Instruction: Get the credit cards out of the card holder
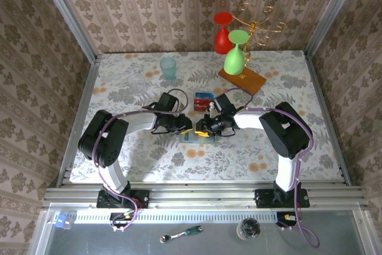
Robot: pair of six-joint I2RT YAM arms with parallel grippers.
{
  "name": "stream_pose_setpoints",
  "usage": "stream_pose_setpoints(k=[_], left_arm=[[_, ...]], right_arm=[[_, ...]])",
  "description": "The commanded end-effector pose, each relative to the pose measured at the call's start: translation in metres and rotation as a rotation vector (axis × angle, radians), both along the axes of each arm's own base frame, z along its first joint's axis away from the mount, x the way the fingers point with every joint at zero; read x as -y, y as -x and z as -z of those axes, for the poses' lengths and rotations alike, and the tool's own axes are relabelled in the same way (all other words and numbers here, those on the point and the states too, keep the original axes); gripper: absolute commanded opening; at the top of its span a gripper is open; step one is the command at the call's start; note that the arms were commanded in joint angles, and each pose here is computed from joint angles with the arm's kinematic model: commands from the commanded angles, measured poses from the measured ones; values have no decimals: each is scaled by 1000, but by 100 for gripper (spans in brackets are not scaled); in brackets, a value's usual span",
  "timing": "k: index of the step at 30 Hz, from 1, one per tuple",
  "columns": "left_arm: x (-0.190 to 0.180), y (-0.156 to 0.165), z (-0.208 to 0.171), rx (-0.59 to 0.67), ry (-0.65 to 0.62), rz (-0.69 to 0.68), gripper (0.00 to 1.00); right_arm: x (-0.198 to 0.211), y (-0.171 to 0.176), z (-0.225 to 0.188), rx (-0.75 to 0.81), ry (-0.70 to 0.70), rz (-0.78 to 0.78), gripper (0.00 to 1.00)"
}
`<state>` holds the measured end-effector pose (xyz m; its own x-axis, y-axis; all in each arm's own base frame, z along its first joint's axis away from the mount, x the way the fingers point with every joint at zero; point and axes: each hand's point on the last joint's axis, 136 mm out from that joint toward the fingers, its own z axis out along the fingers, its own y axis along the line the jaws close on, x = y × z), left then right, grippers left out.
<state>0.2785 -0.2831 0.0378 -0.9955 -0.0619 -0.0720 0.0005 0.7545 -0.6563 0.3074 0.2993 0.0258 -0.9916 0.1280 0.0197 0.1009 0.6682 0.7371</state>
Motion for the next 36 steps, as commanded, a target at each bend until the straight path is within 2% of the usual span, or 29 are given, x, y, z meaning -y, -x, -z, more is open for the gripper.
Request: stream_pose_setpoints(k=[1, 11, 23, 36], left_arm=[[8, -2, -7, -4, 21, 14, 21], [12, -5, -17, 7, 34, 20, 19], [22, -3, -28, 19, 40, 38, 19], [54, -2, -27, 8, 40, 85, 29]], right_arm=[[14, 9, 23, -55, 59, 27, 27], [14, 5, -5, 5, 48, 15, 27], [39, -2, -41, 102, 102, 27, 29], [64, 1, -43, 113, 100, 65, 29]])
